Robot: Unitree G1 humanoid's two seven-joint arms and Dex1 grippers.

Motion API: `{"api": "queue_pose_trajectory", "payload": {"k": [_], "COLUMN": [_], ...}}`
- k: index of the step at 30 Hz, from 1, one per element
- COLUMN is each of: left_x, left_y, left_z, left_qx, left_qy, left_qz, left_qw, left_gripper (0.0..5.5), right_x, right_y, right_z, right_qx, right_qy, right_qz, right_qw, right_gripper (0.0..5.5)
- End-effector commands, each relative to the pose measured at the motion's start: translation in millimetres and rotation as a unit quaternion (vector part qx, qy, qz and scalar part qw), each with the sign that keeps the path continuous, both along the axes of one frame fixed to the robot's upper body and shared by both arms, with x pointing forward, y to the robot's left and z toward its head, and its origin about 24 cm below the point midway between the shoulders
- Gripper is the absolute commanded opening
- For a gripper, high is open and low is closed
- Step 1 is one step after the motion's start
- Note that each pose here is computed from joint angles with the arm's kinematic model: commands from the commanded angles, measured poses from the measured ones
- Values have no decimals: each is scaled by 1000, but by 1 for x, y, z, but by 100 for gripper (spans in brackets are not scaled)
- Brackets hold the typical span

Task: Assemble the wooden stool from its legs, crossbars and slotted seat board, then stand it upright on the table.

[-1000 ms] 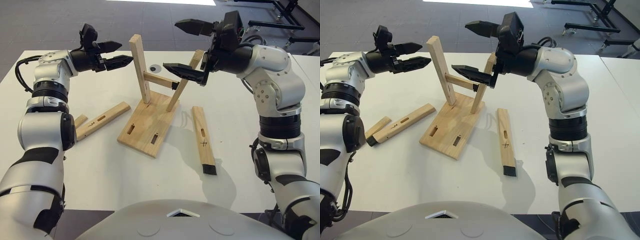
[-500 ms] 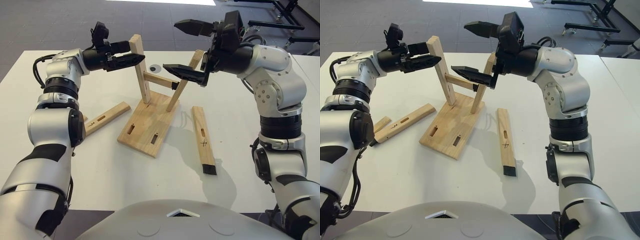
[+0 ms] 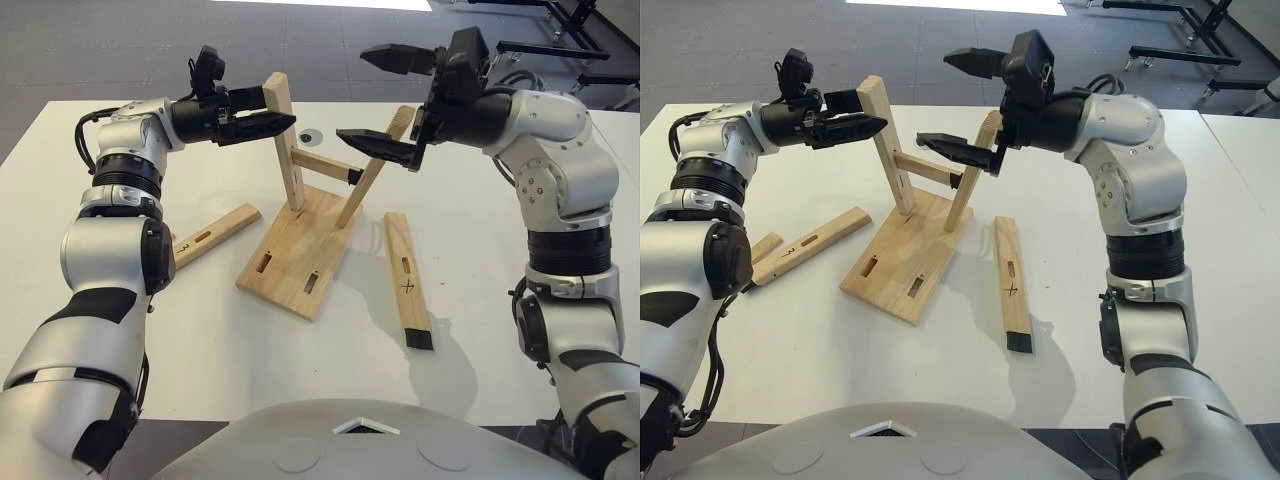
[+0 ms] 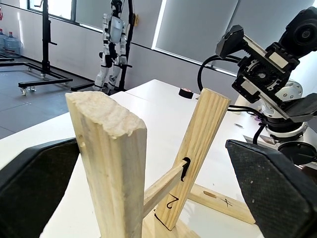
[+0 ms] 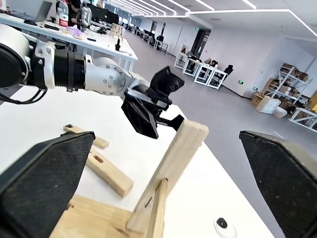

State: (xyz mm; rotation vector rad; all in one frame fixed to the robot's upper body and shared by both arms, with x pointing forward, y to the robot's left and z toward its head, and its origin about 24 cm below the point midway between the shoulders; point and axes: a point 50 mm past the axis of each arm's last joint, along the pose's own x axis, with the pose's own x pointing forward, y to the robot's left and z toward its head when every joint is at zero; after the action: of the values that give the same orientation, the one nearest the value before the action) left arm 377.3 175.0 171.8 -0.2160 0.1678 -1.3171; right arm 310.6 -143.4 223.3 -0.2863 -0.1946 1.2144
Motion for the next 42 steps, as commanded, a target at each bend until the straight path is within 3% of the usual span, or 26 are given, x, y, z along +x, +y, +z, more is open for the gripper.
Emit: {"api": "queue_pose_trajectory", "payload": {"k": [1, 14, 34, 42], "left_x": [0, -2, -4, -2], "left_y": [-1, 4, 12, 15], "left_z": [4, 7, 8, 16], "left_qx": [23, 40, 60, 55], "left_qy": [-11, -17, -26, -50], "left_qz": [-12, -20, -16, 3], "left_qw": [1000, 999, 998, 997], "left_gripper": [524, 524, 524, 524], "right_x": [9, 36, 56, 47], "right_y": [-6, -14, -20, -16], "right_z": [-10, -26, -37, -17], "right_qx": [-28, -100, -153, -61], "right_qy": [-6, -84, -113, -97], "right_qz": [-28, -115, -147, -113], "right_qw": [999, 985, 971, 987], "right_gripper": [540, 540, 540, 540]}}
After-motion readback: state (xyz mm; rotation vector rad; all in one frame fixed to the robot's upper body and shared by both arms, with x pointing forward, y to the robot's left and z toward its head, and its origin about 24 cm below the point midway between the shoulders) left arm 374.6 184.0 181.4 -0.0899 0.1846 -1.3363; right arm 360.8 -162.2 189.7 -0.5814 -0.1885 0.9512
